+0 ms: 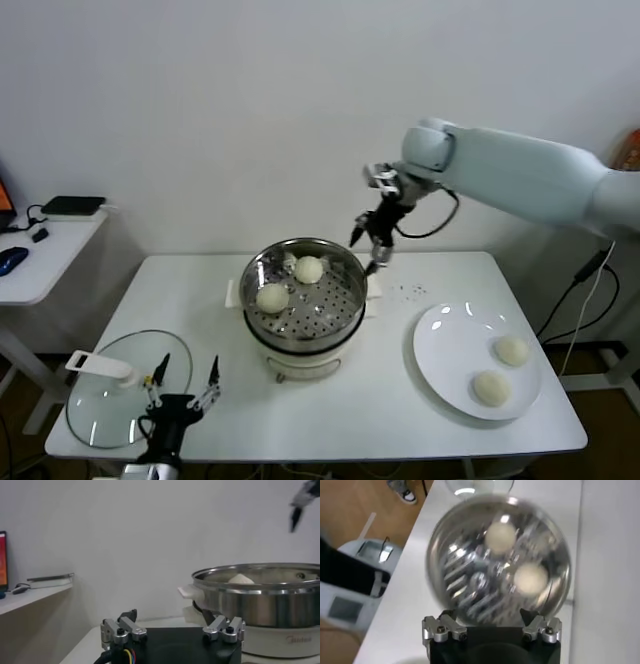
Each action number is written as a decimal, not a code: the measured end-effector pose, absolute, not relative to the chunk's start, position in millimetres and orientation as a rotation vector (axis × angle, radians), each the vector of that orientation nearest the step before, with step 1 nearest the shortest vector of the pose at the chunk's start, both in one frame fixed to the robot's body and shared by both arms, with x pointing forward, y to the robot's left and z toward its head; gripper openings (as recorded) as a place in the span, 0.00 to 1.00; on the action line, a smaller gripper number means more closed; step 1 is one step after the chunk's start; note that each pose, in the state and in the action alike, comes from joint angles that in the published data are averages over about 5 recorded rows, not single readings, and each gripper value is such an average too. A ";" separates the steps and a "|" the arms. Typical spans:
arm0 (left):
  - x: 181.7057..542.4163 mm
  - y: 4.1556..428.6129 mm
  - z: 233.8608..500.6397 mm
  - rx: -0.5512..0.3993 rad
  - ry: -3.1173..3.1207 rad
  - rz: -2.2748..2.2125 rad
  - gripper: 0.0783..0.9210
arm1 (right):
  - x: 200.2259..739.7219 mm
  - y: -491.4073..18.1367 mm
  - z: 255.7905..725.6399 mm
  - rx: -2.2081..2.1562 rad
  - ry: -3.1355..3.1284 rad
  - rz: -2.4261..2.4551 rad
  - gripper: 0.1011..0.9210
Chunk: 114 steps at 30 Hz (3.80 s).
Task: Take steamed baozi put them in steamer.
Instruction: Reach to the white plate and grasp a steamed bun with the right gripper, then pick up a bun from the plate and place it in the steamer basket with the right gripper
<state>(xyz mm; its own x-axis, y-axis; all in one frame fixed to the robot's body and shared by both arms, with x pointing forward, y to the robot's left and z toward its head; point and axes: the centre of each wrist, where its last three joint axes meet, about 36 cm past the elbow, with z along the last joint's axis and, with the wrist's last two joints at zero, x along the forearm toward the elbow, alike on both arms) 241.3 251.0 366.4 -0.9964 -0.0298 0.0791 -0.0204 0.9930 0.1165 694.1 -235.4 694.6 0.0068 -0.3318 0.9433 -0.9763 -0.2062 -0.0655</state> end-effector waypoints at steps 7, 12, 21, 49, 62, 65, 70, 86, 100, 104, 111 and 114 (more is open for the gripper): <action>238.6 249.0 367.0 0.032 -3.055 -0.175 0.88 | 660.6 -318.9 659.3 1.557 -1.324 1.184 0.88; 236.6 247.6 366.7 0.028 -3.052 -0.173 0.88 | 635.4 -366.1 620.5 1.521 -1.288 1.166 0.88; 234.4 241.7 367.3 0.014 -3.050 -0.171 0.88 | 599.7 -416.3 555.5 1.471 -1.234 1.149 0.88; 231.6 239.0 361.4 0.018 -3.041 -0.162 0.88 | 584.4 -435.3 467.2 1.411 -1.193 1.131 0.88; 232.7 240.3 358.6 0.024 -3.037 -0.159 0.88 | 587.5 -423.8 450.8 1.422 -1.181 1.132 0.87; 233.3 240.3 358.7 0.025 -3.038 -0.158 0.88 | 587.5 -423.0 449.6 1.421 -1.179 1.130 0.83; 234.1 240.6 358.7 0.026 -3.040 -0.158 0.88 | 587.3 -423.5 448.5 1.419 -1.178 1.127 0.72; 235.2 241.0 358.5 0.026 -3.040 -0.158 0.88 | 601.1 -411.5 479.0 1.463 -1.206 1.169 0.66; 235.7 241.1 359.5 0.020 -3.038 -0.168 0.88 | 637.4 -314.7 626.9 1.691 -1.111 1.624 0.67; 234.7 241.8 360.3 0.023 -3.037 -0.171 0.88 | 638.2 -273.3 675.4 1.751 -1.034 1.820 0.67; 233.1 243.6 363.4 0.034 -3.040 -0.170 0.88 | 631.5 -202.2 725.6 1.827 -0.862 2.099 0.67; 232.0 244.3 364.9 0.037 -3.042 -0.169 0.88 | 628.8 -173.3 735.3 1.847 -0.788 2.187 0.66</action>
